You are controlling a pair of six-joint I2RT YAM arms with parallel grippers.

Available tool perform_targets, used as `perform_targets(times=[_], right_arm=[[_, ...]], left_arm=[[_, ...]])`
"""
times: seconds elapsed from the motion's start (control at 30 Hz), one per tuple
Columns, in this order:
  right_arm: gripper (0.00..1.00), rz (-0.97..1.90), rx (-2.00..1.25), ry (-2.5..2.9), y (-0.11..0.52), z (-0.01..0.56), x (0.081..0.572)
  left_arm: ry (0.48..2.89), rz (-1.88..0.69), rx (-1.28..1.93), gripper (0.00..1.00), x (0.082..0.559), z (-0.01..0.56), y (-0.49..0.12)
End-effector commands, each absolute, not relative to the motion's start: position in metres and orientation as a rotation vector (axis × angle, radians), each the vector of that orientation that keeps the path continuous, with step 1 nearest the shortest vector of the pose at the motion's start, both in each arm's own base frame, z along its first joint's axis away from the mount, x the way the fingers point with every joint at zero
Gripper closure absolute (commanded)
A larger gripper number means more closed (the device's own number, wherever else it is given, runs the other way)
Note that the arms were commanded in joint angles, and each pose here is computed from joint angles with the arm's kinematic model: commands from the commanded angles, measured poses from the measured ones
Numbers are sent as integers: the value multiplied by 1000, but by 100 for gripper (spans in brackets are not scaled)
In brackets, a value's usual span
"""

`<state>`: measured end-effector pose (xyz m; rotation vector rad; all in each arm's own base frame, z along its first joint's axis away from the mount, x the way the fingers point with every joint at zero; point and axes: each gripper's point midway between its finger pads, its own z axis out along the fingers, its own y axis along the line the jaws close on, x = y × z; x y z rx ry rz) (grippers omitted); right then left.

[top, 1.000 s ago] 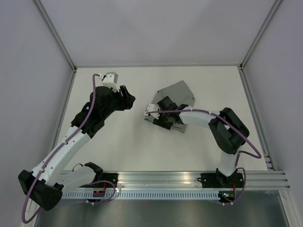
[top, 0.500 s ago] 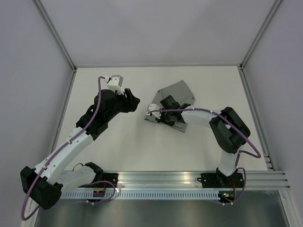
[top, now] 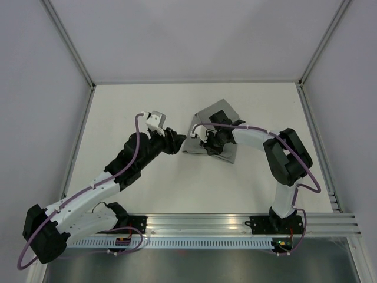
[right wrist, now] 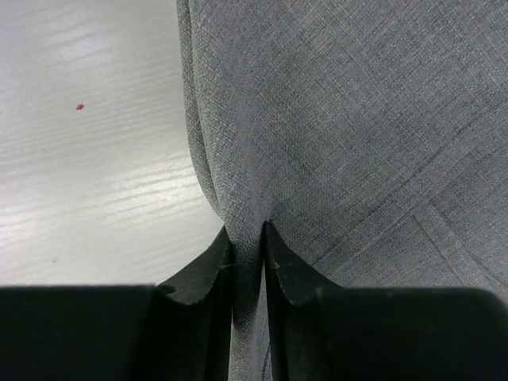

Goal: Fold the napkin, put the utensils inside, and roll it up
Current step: Roll the napkin with the utensil

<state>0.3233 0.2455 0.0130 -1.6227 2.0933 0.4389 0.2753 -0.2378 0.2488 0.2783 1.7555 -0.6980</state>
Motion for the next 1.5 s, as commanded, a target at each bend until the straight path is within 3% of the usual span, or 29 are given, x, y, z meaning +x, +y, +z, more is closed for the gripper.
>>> perform_targets(times=[0.0, 0.27, 0.6, 1.1, 1.47], right_arm=[[83, 597, -1751, 2389, 198, -31, 257], [84, 748, -1773, 2449, 185, -32, 245], [85, 819, -1766, 2511, 170, -32, 239], [86, 911, -1757, 2585, 155, -33, 233], [86, 915, -1722, 2620, 155, -32, 238]], left_arm=[[1507, -701, 341, 46, 268, 293, -245], [1400, -636, 548, 52, 240, 272, -275], [1173, -518, 834, 49, 217, 238, -316], [1201, -253, 1288, 40, 246, 139, -376], [1241, -248, 1538, 34, 247, 79, -392]])
